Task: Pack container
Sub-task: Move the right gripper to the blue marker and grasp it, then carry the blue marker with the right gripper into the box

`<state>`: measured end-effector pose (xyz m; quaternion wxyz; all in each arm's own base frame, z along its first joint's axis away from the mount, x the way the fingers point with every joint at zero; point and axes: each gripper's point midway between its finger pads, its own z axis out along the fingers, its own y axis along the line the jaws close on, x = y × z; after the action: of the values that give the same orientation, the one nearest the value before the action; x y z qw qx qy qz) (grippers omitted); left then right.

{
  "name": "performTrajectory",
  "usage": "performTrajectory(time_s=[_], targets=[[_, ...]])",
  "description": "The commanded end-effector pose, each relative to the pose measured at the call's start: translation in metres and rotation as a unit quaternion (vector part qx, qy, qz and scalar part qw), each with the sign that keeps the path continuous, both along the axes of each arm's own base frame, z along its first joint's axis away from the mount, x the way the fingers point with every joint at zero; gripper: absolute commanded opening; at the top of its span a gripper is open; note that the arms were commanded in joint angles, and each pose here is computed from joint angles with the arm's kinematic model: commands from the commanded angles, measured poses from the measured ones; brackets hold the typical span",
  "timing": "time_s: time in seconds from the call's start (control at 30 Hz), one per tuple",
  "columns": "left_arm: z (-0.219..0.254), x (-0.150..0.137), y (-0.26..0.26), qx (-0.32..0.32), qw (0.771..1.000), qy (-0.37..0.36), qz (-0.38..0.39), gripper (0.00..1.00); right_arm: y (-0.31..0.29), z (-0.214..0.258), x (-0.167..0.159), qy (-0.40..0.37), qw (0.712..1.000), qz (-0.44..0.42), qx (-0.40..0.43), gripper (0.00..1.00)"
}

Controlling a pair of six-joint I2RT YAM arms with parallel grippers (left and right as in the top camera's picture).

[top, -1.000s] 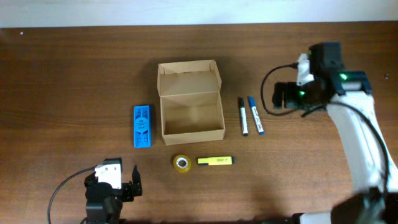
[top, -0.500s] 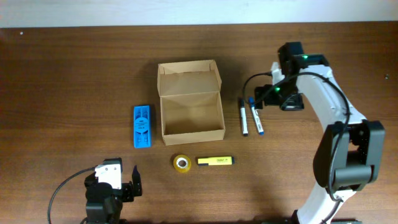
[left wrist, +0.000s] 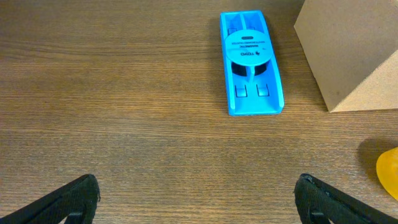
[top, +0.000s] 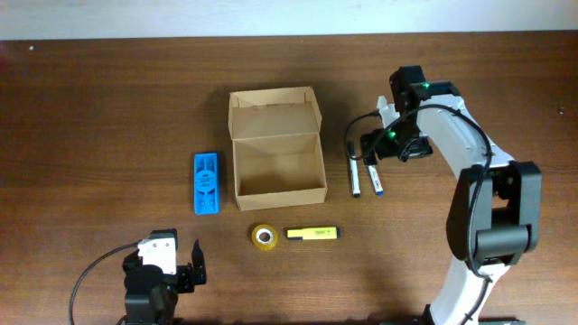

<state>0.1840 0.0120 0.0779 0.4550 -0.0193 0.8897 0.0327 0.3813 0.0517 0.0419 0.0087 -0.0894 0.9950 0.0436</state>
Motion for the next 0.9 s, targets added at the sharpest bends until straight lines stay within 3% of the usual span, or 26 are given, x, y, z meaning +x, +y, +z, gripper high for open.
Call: performTrajectory(time_s=[0.0, 0.2, 0.4, 0.6, 0.87], targets=[[-0.002, 0.000, 0.003, 0.009, 1.000, 0.001, 0.002, 1.00, 0.002, -0.024, -0.011, 0.026, 0.999, 0.033, -0.022, 0.92], [-0.002, 0.000, 0.003, 0.009, 1.000, 0.001, 0.002, 1.00, -0.003, -0.035, -0.011, 0.027, 0.998, 0.037, -0.053, 0.89], [-0.002, 0.000, 0.003, 0.009, 1.000, 0.001, 0.002, 1.00, 0.006, -0.036, -0.007, 0.017, 0.997, 0.046, -0.052, 0.72], [-0.002, 0.000, 0.003, 0.009, 1.000, 0.001, 0.002, 1.00, 0.019, -0.041, -0.007, 0.009, 0.997, 0.055, -0.051, 0.71], [-0.002, 0.000, 0.003, 0.009, 1.000, 0.001, 0.002, 1.00, 0.020, -0.052, -0.017, 0.018, 0.998, 0.045, -0.050, 0.47]])
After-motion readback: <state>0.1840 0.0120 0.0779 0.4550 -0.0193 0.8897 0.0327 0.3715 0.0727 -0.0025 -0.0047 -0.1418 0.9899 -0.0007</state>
